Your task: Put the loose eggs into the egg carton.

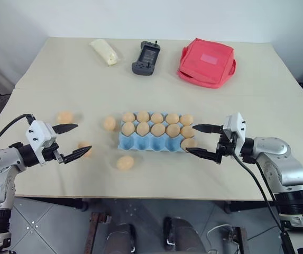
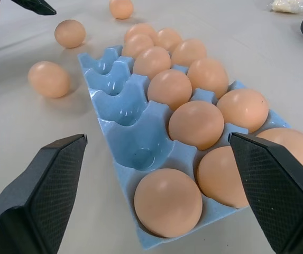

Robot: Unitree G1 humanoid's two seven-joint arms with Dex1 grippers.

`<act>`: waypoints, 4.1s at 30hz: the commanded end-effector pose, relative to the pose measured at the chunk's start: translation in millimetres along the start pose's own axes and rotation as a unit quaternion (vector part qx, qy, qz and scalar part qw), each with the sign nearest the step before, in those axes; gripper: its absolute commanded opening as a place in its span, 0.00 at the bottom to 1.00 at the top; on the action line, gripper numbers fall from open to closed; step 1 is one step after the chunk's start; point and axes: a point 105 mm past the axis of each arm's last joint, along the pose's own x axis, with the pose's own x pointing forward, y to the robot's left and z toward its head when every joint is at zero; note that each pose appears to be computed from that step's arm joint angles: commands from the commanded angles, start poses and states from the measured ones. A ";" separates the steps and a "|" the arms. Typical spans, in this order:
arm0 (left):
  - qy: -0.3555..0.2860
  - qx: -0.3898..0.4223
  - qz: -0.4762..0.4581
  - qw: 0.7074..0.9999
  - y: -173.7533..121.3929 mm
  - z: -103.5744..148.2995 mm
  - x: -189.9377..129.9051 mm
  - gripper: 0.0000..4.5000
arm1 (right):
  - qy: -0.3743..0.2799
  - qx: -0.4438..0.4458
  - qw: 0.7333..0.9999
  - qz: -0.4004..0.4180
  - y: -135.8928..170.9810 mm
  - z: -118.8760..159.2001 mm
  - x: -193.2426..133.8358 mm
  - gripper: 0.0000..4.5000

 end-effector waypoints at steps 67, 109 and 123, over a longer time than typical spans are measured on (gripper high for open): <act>-0.100 -0.025 -0.190 0.976 -106.5 61.7 122.4 0.61 | 0.011 -0.020 0.999 -0.026 31.2 -0.6 -44.1 1.00; -0.050 0.006 -0.213 0.976 -104.4 12.3 95.7 1.00 | -0.022 -0.005 0.999 -0.028 47.0 9.9 -29.5 1.00; -0.017 -0.007 -0.222 0.975 -121.3 -12.6 111.3 0.79 | -0.026 -0.019 0.999 0.018 58.5 19.5 -20.4 1.00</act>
